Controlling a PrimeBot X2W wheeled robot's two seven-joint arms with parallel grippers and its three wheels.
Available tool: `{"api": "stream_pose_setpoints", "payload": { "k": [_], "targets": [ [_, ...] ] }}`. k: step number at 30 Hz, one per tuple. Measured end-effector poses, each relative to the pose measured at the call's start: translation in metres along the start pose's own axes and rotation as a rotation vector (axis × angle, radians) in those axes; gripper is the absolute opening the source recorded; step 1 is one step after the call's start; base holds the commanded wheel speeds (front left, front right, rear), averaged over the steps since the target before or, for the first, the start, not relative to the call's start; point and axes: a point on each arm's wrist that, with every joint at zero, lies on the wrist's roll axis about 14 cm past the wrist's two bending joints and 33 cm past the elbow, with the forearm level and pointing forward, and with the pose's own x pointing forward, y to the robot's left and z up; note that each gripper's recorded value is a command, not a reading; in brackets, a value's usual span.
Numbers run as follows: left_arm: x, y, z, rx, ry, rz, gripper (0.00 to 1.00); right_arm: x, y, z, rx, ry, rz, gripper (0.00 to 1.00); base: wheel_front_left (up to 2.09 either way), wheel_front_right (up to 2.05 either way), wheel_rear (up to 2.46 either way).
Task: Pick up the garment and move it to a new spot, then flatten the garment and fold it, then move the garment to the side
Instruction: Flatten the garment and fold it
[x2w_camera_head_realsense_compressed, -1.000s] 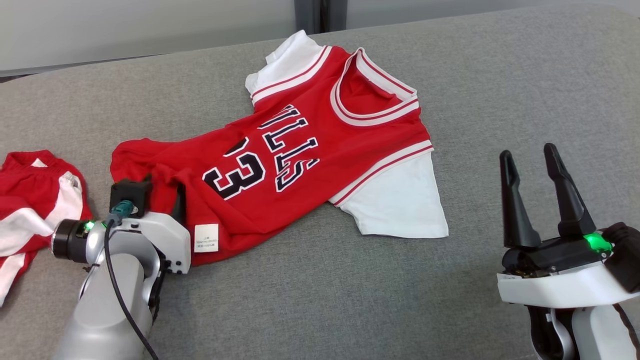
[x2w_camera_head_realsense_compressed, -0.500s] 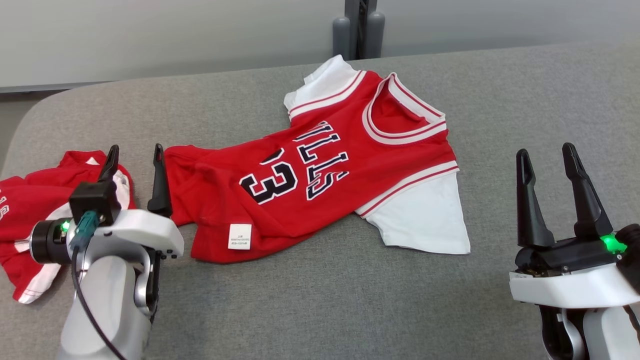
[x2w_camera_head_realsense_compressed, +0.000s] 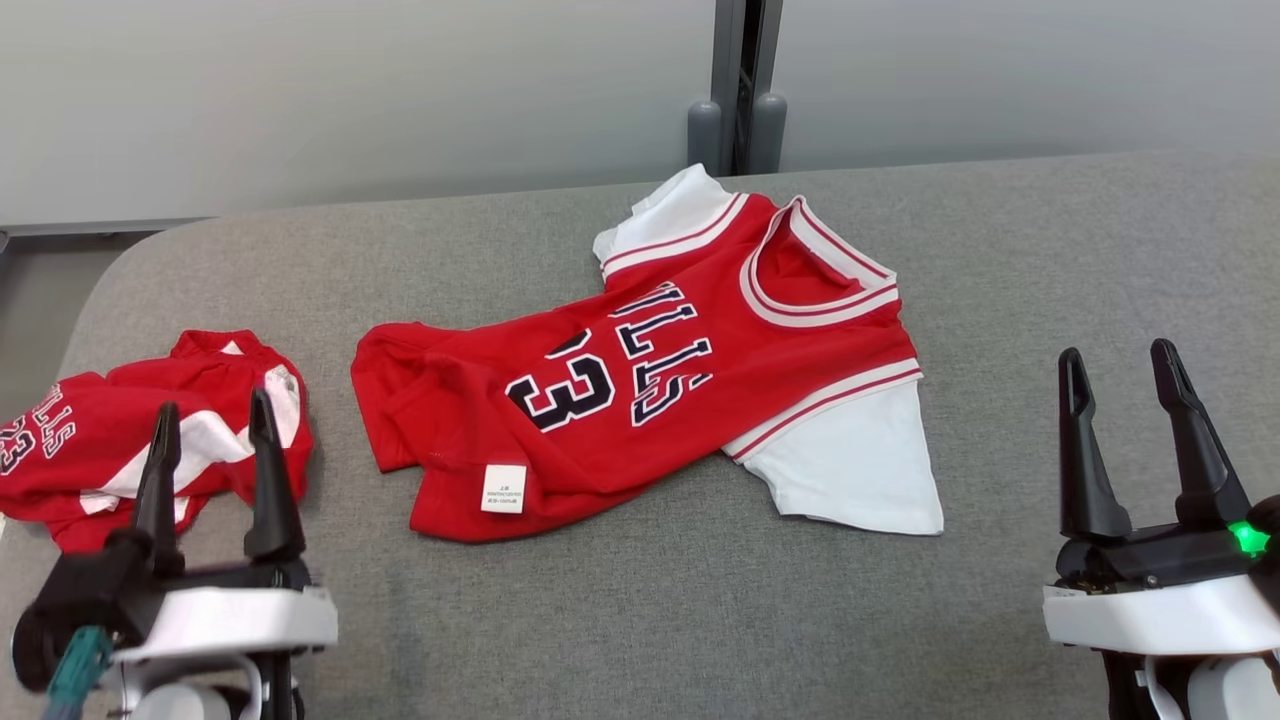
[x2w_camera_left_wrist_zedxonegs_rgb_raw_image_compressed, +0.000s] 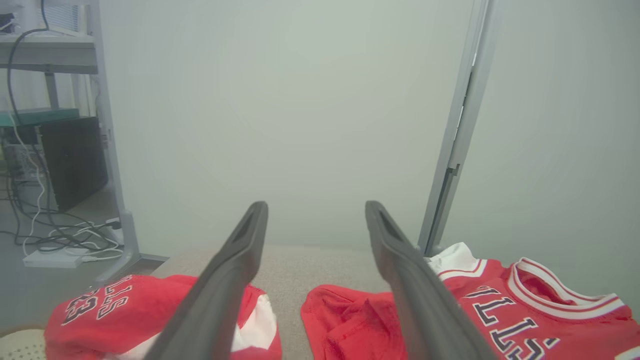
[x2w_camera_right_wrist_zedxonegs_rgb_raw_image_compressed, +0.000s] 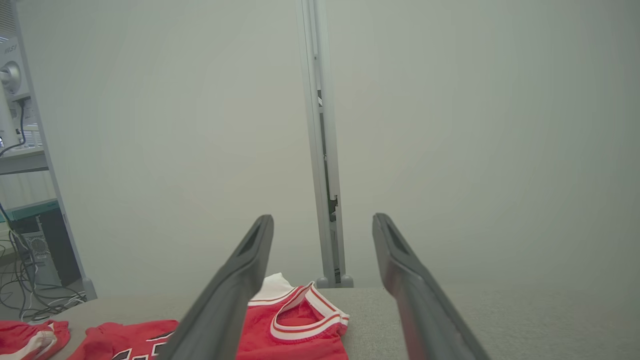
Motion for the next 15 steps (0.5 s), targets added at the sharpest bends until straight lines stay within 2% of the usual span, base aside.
{"api": "stream_pose_setpoints", "payload": {
  "k": [7, 15],
  "targets": [
    [-0.027, 0.002, -0.015, -0.044, 0.06, 0.015, 1.0, -0.01, -0.009, 0.002, 0.013, 0.003, -0.032, 1.0, 0.0, 0.0, 0.0],
    [-0.03, -0.005, -0.019, -0.057, 0.074, 0.001, 1.0, -0.017, -0.011, -0.001, 0.019, 0.021, -0.044, 1.0, 0.0, 0.0, 0.0]
  ]
}}
